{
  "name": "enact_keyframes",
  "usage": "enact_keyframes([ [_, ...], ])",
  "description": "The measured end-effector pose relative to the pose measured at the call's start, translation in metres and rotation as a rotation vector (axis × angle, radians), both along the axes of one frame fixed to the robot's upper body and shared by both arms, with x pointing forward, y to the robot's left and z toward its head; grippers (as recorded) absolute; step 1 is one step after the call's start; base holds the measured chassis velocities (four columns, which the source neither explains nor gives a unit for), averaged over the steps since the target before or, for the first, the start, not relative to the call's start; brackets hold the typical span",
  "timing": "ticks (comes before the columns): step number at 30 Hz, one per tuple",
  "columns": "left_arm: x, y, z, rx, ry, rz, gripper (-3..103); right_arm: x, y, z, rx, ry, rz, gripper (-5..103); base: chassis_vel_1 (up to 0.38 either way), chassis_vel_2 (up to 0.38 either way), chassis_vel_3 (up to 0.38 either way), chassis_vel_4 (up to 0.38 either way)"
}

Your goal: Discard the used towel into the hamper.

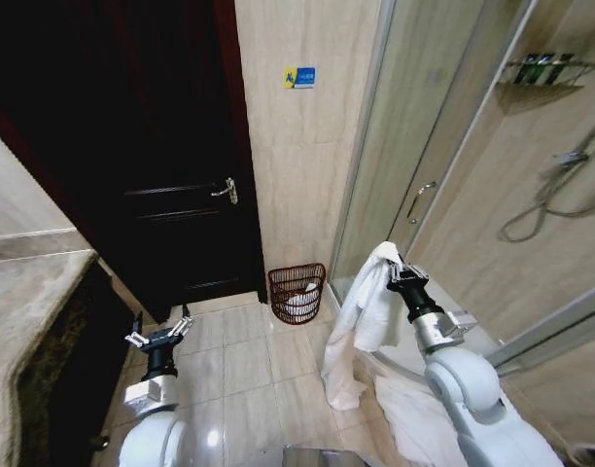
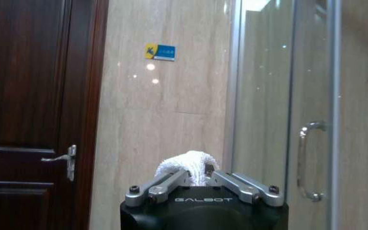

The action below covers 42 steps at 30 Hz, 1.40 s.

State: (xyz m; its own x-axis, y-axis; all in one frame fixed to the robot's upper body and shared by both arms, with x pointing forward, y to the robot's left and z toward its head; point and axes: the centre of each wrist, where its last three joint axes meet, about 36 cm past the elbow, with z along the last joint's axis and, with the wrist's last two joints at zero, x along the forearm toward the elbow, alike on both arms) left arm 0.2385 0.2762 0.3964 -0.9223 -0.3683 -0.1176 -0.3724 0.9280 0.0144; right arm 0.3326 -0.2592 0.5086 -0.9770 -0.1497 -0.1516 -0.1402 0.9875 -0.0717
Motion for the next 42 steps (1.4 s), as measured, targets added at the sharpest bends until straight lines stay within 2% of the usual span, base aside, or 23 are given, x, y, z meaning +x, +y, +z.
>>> enact_keyframes([
  [20, 0.0001, 0.0022, -0.0023, 0.008, 0.0, 0.006, 100, 0.0033, -0.0019, -0.0021, 0.005, 0.002, -0.009, 2, -0.023, 0.11, 0.105, -0.02],
  [42, -0.0038, -0.0066, 0.0052, 0.022, -0.012, 0.009, 100, 0.0054, -0.0024, -0.0021, 0.022, -0.011, 0.008, 2, -0.054, 0.055, 0.056, -0.056],
])
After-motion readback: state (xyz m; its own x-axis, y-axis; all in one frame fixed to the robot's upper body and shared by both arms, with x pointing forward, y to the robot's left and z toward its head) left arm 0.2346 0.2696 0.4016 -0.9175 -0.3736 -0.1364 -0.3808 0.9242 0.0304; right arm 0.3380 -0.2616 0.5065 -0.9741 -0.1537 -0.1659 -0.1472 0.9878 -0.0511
